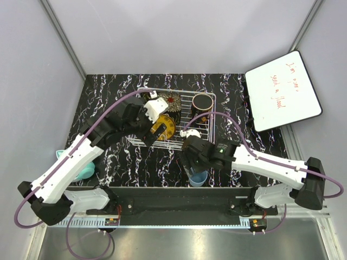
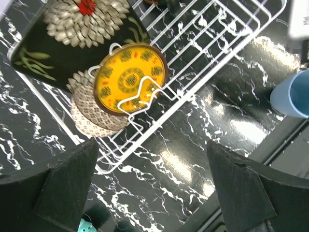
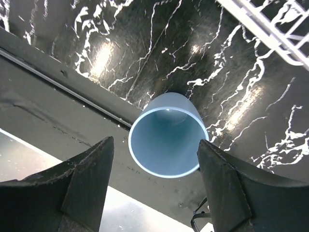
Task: Load the mixed dishes into the dish rack
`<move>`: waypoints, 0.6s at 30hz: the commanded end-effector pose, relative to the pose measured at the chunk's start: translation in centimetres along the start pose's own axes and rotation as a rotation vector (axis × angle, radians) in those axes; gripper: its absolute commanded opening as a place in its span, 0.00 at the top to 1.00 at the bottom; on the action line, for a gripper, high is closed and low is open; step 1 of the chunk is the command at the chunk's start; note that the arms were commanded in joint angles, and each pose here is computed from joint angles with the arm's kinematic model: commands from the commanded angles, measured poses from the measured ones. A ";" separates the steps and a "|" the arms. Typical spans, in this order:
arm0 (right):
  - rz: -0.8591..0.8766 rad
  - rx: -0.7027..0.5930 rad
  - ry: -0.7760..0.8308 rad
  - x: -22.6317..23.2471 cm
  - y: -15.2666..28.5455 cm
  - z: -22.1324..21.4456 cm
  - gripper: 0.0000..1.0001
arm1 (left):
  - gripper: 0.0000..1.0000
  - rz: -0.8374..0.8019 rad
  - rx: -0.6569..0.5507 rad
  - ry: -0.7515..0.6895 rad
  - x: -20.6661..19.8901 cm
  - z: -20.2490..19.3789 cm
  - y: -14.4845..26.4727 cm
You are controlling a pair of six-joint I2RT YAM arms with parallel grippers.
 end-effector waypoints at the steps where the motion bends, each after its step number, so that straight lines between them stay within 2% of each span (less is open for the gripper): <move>1: 0.062 0.017 0.024 1.2 -1.1 0.1 0.23 | 0.01 -0.013 -0.029 0.014 -0.2 0.0 0.0; 13: 0.064 0.126 0.124 1.7 -4.0 -0.9 0.27 | 0.01 0.034 -0.020 -0.002 0.4 0.4 -0.9; 18: 0.051 0.184 0.109 1.6 -6.0 -2.4 0.32 | 0.01 0.049 -0.027 -0.003 0.6 0.5 -0.7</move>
Point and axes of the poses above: each gripper's point midway between its finger pads, its own y axis back along the fingers, its own x axis along the line the jaws close on, z = x × y, the point moved 6 cm from there along y, back along the fingers, and after that the axes turned 4 degrees about y, right-handed, at the moved point
